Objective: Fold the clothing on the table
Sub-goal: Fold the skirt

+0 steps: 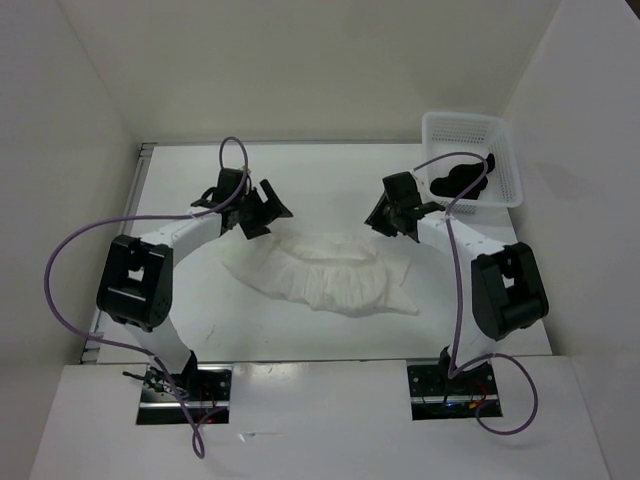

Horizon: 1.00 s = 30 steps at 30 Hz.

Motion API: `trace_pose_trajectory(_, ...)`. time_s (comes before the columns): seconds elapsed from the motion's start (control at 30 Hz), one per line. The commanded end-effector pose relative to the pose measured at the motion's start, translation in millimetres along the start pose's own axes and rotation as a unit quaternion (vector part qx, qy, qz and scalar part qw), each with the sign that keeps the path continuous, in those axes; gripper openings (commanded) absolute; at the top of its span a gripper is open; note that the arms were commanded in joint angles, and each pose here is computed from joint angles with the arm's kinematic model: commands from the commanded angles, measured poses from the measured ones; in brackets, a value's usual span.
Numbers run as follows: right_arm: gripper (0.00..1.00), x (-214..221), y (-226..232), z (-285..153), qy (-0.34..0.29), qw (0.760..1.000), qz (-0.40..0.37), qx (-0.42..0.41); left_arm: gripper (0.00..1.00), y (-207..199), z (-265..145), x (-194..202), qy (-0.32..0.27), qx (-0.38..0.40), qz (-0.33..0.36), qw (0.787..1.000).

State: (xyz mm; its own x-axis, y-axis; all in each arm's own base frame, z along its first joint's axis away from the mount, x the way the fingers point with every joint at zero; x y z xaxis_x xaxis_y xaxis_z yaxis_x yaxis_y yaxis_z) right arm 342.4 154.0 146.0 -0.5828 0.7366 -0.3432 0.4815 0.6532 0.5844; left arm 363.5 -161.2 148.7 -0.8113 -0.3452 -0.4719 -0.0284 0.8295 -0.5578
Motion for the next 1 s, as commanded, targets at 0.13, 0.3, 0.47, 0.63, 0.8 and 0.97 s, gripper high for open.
trace_pose_trajectory(0.13, 0.27, -1.2, 49.5, -56.7, -0.008, 0.990, -0.106, -0.091, 0.55, -25.9, -57.5, -7.1, -0.042, 0.075, 0.099, 0.991)
trace_pose_trajectory(0.3, 0.00, 52.7, 43.4, -62.7, 0.063, 0.973, -0.212, -0.062, 0.00, -36.3, -78.2, 27.2, -0.002, 0.109, 0.127, 0.986)
trace_pose_trajectory(0.47, 0.00, 98.0, 36.2, -60.6, 0.138, 0.947, -0.285, -0.048, 0.00, -40.8, -91.8, 53.0, 0.030, 0.152, 0.132, 0.979)
trace_pose_trajectory(0.63, 0.00, 115.7, 32.1, -54.1, 0.179, 0.938, -0.293, -0.048, 0.00, -43.5, -78.3, 86.6, 0.089, 0.142, 0.147, 0.975)
trace_pose_trajectory(0.8, 0.00, 121.4, 27.7, -33.8, 0.189, 0.936, -0.296, -0.017, 0.00, -29.1, -42.4, 99.5, 0.132, 0.118, 0.128, 0.976)
trace_pose_trajectory(0.97, 0.00, 113.1, 30.3, -7.6, 0.180, 0.938, -0.298, 0.005, 0.00, -28.7, 1.8, 90.5, 0.153, 0.109, 0.125, 0.974)
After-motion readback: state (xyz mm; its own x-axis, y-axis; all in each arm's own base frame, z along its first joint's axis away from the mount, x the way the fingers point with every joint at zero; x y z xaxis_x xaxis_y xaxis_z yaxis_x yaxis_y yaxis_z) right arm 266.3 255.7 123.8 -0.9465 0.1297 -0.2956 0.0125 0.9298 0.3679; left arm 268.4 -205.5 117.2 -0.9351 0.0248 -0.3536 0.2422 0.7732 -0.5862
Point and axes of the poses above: each gripper's point midway between its finger pads, its own z axis out along the fingers, its own y axis along the line the jaws close on, x = y × z, the point moved 7 cm from there along -z, back along the fingers, and after that the axes turned 13 degrees about z, right-handed, at the moved point
